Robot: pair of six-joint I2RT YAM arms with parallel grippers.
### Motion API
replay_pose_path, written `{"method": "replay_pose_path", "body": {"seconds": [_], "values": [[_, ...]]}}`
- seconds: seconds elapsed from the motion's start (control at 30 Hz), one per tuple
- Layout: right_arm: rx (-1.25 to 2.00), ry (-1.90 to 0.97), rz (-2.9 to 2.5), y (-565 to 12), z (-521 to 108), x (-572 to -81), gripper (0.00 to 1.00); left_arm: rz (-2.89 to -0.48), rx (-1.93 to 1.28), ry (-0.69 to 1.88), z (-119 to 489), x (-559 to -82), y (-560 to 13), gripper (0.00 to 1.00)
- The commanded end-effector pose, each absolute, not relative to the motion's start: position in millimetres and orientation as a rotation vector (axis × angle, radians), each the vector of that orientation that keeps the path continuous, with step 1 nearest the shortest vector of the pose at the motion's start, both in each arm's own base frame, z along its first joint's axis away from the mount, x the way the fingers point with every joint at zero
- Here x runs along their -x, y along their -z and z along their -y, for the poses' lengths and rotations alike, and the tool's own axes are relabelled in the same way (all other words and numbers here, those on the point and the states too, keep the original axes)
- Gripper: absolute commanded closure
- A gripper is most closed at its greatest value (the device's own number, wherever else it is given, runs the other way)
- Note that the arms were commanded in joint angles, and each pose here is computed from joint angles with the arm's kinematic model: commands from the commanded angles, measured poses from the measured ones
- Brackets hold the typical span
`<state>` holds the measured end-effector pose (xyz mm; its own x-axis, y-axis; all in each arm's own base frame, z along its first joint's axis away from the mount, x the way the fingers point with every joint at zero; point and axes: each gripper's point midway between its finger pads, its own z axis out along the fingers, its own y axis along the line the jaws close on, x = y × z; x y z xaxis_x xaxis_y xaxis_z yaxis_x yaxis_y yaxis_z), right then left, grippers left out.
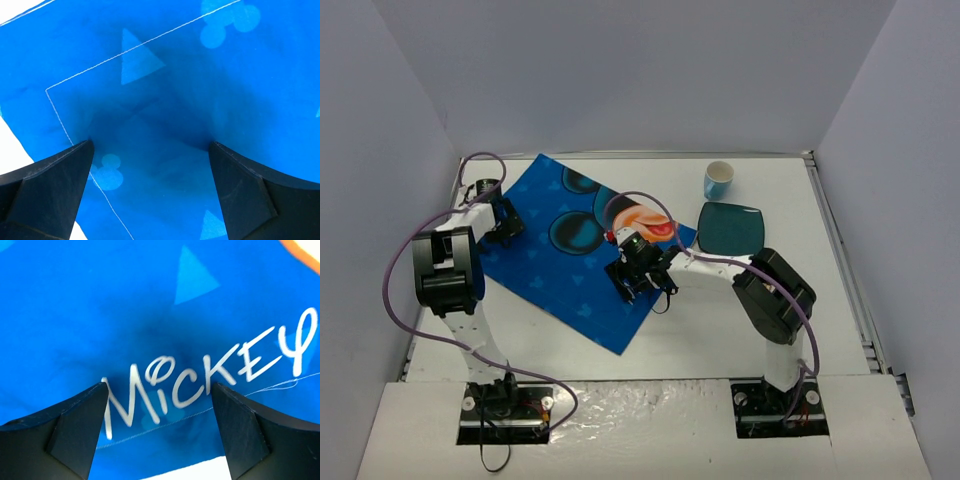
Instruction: Set the dinner table for one person
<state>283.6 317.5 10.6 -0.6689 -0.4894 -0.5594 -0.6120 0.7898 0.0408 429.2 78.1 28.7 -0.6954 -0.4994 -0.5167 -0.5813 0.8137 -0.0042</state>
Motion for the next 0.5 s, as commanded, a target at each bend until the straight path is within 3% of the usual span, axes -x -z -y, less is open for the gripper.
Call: {"method": "replay_pose_path", "body": {"seconds": [0.0, 0.47], "values": [[0.8, -0.354, -2.597, 3.6, -310.1, -231.8, 0.19, -2.52, 0.811, -0.301, -92.8, -410.0, -31.5, 0.04], [0.753, -0.446, -2.642, -9.7, -330.1, -191.6, 0.17, -2.501, 0.811, -0.342, -109.9, -407.8, -39.0, 0.06]]}}
